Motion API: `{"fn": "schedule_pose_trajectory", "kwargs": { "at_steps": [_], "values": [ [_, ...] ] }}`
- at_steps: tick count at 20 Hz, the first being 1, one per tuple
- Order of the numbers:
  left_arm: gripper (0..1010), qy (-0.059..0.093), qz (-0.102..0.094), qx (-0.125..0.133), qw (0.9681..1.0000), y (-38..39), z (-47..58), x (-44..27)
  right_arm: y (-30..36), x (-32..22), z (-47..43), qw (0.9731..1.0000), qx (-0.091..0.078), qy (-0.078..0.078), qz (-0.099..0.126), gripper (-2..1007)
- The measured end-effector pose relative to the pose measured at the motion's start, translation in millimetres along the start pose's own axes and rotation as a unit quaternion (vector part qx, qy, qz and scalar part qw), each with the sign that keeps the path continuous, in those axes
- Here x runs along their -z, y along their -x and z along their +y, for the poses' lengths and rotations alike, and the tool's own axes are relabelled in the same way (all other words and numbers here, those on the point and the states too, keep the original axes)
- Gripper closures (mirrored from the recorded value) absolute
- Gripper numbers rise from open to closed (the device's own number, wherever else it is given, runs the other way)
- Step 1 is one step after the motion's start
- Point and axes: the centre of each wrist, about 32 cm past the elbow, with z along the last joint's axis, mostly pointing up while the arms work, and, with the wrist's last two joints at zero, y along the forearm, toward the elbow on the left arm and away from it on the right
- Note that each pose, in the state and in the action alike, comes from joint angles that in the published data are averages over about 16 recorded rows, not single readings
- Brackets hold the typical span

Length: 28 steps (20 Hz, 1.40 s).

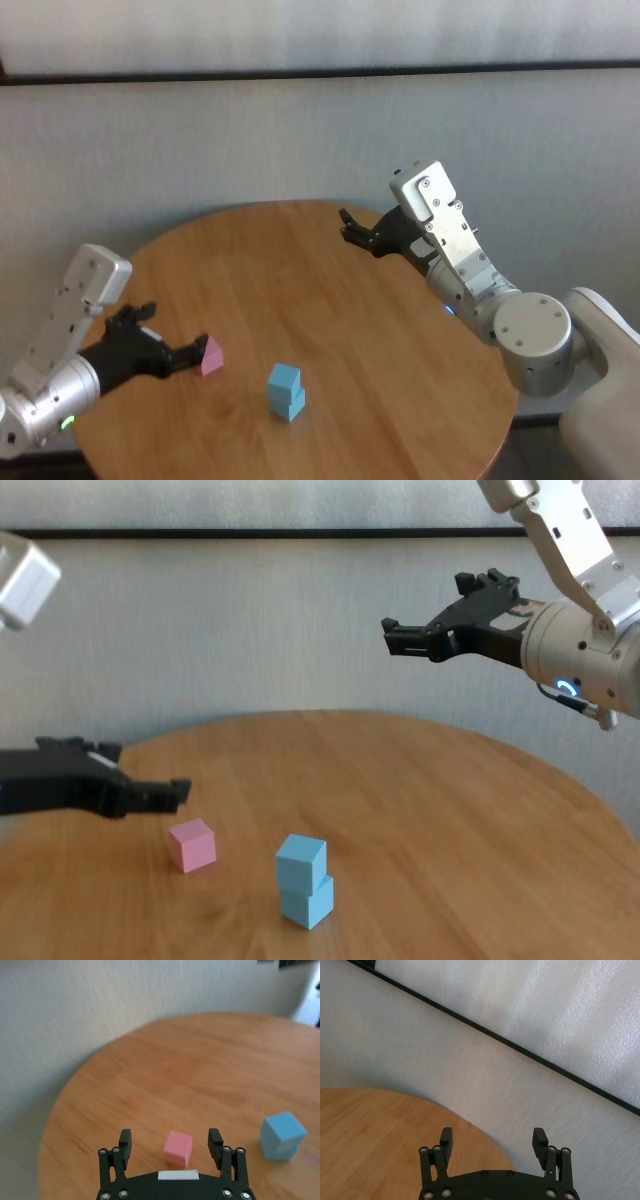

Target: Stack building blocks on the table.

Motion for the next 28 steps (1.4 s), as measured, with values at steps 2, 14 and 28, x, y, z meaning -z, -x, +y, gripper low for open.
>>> {"fn": "schedule_pose_trajectory", "kwargs": {
  "at_steps": [2,14,28],
  "values": [
    [10,-0.006,-0.003,0.013,0.9999,-5.4,-2.1,4.2,0.0,0.0,0.0,1.0,0.0,0.0,0.0,4],
    [10,-0.031,-0.026,0.048,0.998,-20.5,-20.5,16.0,0.0,0.0,0.0,1.0,0.0,0.0,0.0,4],
    [10,-0.038,-0.027,0.081,0.9956,-22.5,-35.8,17.5,0.0,0.0,0.0,1.0,0.0,0.0,0.0,4]
  ]
}}
